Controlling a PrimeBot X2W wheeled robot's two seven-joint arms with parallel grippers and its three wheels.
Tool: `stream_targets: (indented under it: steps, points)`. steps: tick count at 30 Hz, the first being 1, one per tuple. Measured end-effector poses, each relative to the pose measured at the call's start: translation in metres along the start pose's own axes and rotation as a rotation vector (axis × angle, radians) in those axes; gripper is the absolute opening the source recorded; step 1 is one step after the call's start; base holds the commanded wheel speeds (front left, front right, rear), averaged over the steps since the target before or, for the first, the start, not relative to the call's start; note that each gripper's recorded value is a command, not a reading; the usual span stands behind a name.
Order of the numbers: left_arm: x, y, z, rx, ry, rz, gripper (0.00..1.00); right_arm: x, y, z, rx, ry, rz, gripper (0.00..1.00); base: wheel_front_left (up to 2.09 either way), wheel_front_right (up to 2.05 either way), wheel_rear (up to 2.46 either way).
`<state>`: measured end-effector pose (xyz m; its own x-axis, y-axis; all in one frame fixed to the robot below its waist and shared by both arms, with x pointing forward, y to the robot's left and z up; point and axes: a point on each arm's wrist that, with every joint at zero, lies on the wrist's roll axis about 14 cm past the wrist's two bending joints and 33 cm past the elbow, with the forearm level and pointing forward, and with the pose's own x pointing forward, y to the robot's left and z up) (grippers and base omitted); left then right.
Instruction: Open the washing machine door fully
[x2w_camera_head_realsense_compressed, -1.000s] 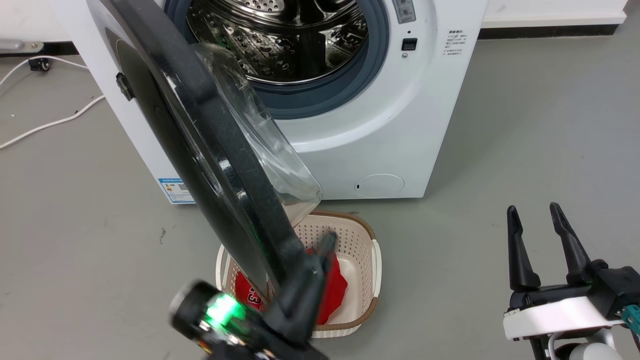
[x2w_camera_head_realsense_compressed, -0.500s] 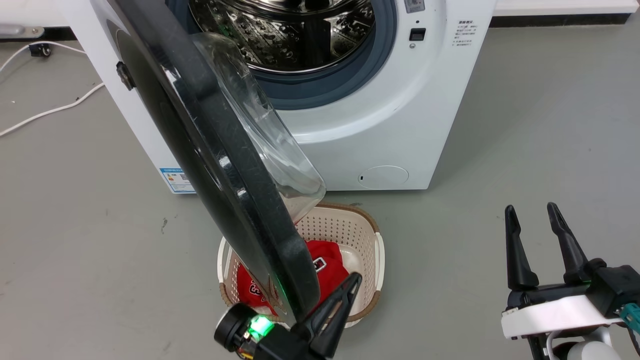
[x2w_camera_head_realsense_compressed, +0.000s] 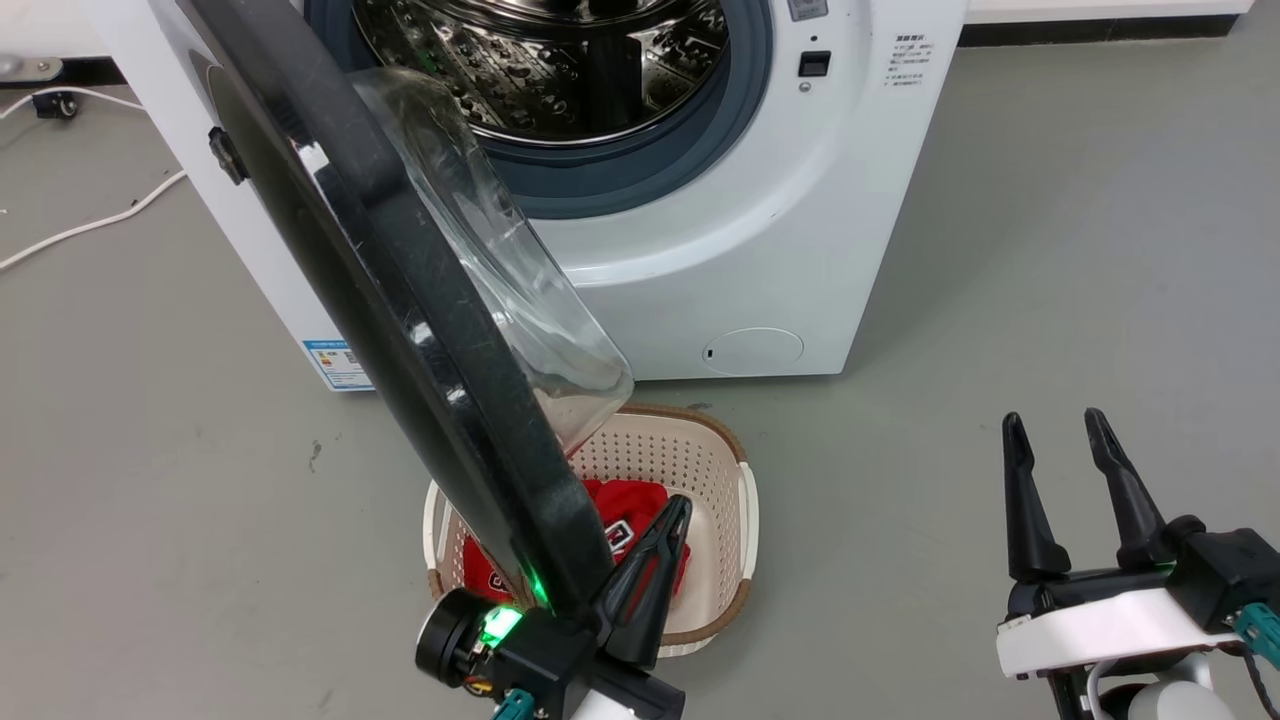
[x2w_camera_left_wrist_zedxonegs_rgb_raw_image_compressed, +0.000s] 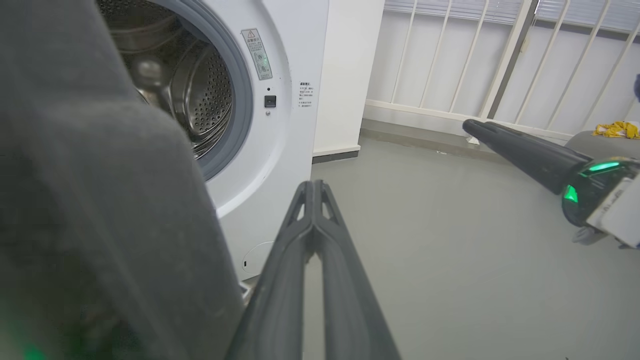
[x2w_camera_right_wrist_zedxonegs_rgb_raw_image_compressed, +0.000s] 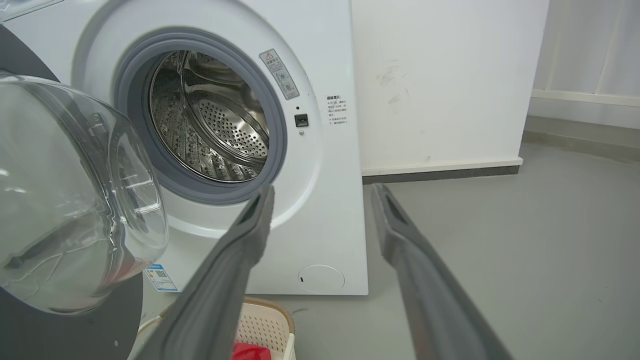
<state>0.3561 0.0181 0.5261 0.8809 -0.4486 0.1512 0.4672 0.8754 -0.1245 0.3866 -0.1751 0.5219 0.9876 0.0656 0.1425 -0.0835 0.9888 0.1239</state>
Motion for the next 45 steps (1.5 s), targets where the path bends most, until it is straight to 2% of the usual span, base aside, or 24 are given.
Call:
stream_targets:
  steps: [13, 25, 26, 35, 43, 44, 45]
  points:
    - [-0.037, 0.040, 0.016, 0.016, -0.031, 0.199, 0.00, 0.015, 0.022, -0.014, 0.022, 0.029, 0.066, 1.00, 0.00, 0.00, 0.00]
    - [-0.090, 0.094, 0.041, 0.096, -0.070, 0.465, 0.00, 0.038, 0.076, -0.034, 0.044, 0.067, 0.219, 1.00, 0.00, 0.00, 0.00]
    - [-0.106, 0.107, 0.048, 0.119, -0.079, 0.542, 0.00, 0.043, 0.091, -0.039, 0.053, 0.077, 0.261, 1.00, 0.00, 0.00, 0.00]
    - [-0.166, 0.160, 0.057, 0.195, -0.057, 0.779, 0.00, 0.049, 0.128, -0.050, 0.077, 0.099, 0.359, 1.00, 0.00, 0.00, 0.00]
    - [-0.198, 0.218, 0.073, 0.282, -0.056, 0.911, 0.00, 0.048, 0.120, -0.050, 0.067, 0.099, 0.339, 1.00, 0.00, 0.00, 0.00]
    - [-0.203, 0.254, 0.089, 0.353, -0.061, 0.963, 0.00, 0.049, 0.107, -0.050, 0.061, 0.097, 0.304, 1.00, 0.00, 0.00, 0.00]
    - [-0.203, 0.261, 0.090, 0.364, -0.058, 0.968, 0.00, 0.049, 0.104, -0.050, 0.060, 0.098, 0.297, 1.00, 0.00, 0.00, 0.00]
